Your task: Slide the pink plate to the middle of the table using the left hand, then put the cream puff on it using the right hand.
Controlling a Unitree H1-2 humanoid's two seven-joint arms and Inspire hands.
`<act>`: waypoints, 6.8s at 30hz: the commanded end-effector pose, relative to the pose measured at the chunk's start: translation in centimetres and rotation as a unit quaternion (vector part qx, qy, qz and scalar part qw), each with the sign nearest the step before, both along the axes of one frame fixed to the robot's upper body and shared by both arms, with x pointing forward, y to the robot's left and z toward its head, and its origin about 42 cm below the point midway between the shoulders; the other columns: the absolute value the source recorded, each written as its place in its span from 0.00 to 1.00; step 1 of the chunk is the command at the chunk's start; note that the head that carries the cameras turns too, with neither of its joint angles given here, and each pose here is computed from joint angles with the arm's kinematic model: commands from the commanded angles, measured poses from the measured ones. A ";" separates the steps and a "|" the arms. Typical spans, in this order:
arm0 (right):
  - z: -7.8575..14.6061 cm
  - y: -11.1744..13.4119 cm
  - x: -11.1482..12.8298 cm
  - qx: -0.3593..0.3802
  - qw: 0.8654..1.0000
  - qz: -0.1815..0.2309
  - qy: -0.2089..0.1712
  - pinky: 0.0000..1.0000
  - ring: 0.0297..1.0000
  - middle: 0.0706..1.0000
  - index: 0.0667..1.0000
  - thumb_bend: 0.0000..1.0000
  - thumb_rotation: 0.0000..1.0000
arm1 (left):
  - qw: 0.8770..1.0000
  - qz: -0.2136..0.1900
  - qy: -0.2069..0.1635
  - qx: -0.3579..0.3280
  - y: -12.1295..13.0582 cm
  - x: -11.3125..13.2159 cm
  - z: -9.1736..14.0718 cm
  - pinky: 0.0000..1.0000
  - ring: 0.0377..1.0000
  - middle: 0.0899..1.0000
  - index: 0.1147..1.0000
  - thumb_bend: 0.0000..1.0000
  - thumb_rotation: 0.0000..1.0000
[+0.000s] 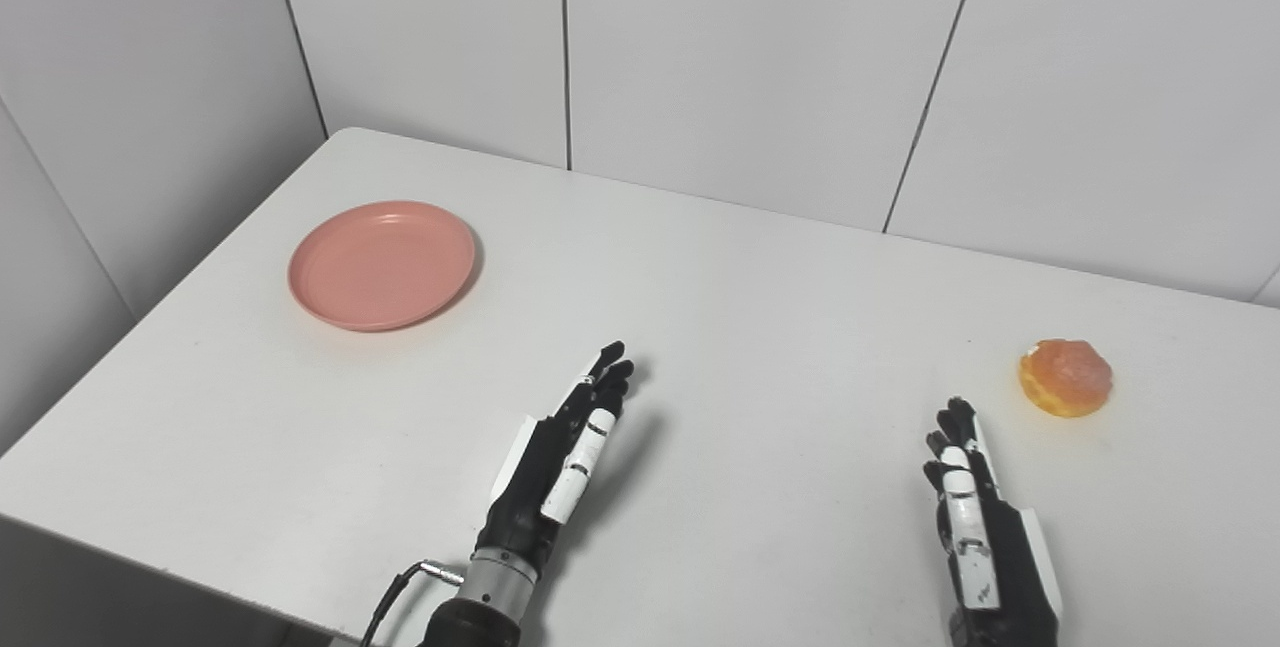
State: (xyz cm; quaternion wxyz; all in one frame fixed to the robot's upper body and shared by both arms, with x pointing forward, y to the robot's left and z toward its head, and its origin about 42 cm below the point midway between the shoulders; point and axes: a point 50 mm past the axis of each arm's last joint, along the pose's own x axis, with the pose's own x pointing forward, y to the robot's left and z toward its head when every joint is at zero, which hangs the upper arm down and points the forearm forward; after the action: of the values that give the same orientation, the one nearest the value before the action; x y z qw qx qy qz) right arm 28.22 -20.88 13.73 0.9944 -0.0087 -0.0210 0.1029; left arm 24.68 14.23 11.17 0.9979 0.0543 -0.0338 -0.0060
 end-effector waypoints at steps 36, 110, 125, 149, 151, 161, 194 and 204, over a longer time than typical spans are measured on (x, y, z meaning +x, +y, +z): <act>1.8 0.9 0.8 0.015 0.999 0.001 -0.041 1.00 1.00 1.00 1.00 0.09 1.00 | 0.998 -0.008 -0.069 0.012 2.3 0.2 6.9 0.89 0.91 0.92 0.90 0.46 1.00; 1.7 0.3 0.9 0.014 0.999 0.005 -0.038 1.00 1.00 1.00 1.00 0.09 1.00 | 0.949 0.266 -0.169 0.015 26.2 10.3 15.5 0.86 0.87 0.88 0.86 0.41 1.00; 1.8 0.1 0.9 0.015 0.999 0.008 -0.039 1.00 1.00 1.00 1.00 0.09 1.00 | 0.948 0.282 -0.145 -0.011 28.5 10.2 14.1 0.87 0.89 0.89 0.87 0.41 1.00; 2.0 0.1 0.8 0.012 0.999 0.004 -0.038 1.00 1.00 1.00 1.00 0.10 1.00 | 0.956 0.271 -0.089 -0.064 30.6 11.6 10.8 0.92 0.92 0.92 0.91 0.37 1.00; 2.0 0.1 0.8 0.011 0.999 0.003 -0.038 1.00 1.00 1.00 1.00 0.10 1.00 | 0.956 0.272 -0.085 -0.068 30.7 11.9 10.5 0.92 0.93 0.93 0.91 0.36 1.00; 1.9 0.0 0.7 0.012 0.999 0.002 -0.038 1.00 1.00 1.00 1.00 0.10 1.00 | 0.953 0.282 -0.065 -0.091 30.8 12.9 9.4 0.89 0.91 0.90 0.88 0.36 1.00; 1.7 -0.2 0.6 0.009 0.999 0.000 -0.035 1.00 1.00 1.00 1.00 0.12 1.00 | 0.956 0.267 0.009 -0.119 31.3 17.3 5.0 0.88 0.90 0.89 0.87 0.32 0.99; 1.7 -0.1 0.6 0.008 0.999 0.003 -0.040 1.00 1.00 1.00 1.00 0.13 1.00 | 0.961 0.235 0.035 -0.141 29.9 17.7 3.6 0.89 0.89 0.90 0.87 0.36 1.00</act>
State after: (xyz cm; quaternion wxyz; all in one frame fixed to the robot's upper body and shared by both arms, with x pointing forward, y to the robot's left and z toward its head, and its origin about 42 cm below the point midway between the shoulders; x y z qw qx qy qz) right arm 28.40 -21.07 14.07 0.9944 -0.0043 -0.0247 0.1029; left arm 41.23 45.03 13.90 0.9623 -0.0744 0.0215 0.2607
